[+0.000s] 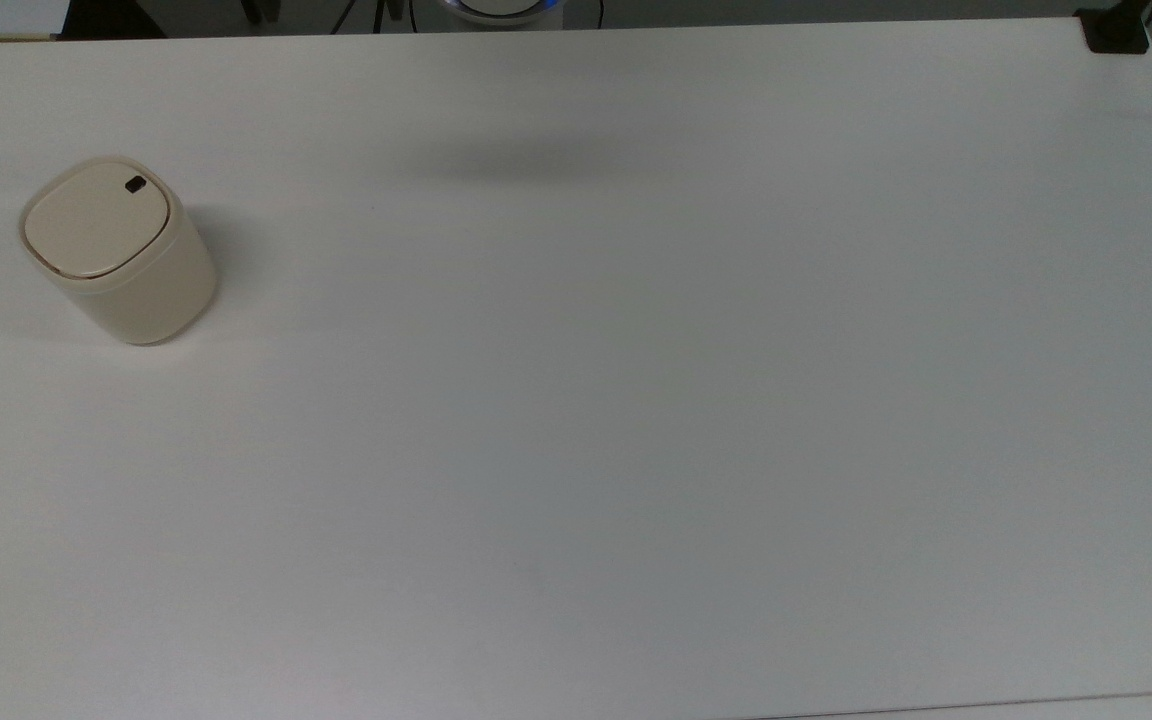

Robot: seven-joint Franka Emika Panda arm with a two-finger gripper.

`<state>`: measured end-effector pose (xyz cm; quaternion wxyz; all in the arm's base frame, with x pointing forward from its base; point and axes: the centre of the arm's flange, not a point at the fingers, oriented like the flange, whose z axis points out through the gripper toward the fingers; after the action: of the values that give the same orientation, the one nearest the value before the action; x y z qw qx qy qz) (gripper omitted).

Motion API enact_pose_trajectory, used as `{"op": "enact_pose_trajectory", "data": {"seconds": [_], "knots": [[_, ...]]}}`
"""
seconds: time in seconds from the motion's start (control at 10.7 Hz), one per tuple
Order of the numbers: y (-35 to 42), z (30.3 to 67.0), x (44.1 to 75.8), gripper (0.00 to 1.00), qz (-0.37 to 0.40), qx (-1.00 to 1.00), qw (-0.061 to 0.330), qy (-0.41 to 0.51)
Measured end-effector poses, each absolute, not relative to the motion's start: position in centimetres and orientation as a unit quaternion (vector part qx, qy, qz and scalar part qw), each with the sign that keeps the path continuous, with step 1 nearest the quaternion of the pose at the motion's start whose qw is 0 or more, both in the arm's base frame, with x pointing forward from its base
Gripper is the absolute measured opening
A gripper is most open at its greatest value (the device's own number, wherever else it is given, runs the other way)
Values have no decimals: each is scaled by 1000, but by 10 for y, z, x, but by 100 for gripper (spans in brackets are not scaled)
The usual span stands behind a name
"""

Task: Open the trash bin

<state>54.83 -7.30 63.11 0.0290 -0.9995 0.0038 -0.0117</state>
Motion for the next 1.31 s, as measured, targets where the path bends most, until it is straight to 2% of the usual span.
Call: {"op": "enact_pose_trajectory", "data": {"seconds": [0.37, 0.56, 0.65, 0.84, 1.12, 1.31], "knots": [[-82, 633, 547, 96, -14, -999, 29, 12], [-82, 635, 547, 89, -16, -999, 28, 12], [-82, 636, 546, 72, -16, -999, 28, 12], [-82, 637, 546, 61, -16, -999, 28, 12], [-83, 637, 546, 9, -17, -999, 28, 13], [-83, 637, 546, 2, -17, -999, 28, 13]]}}
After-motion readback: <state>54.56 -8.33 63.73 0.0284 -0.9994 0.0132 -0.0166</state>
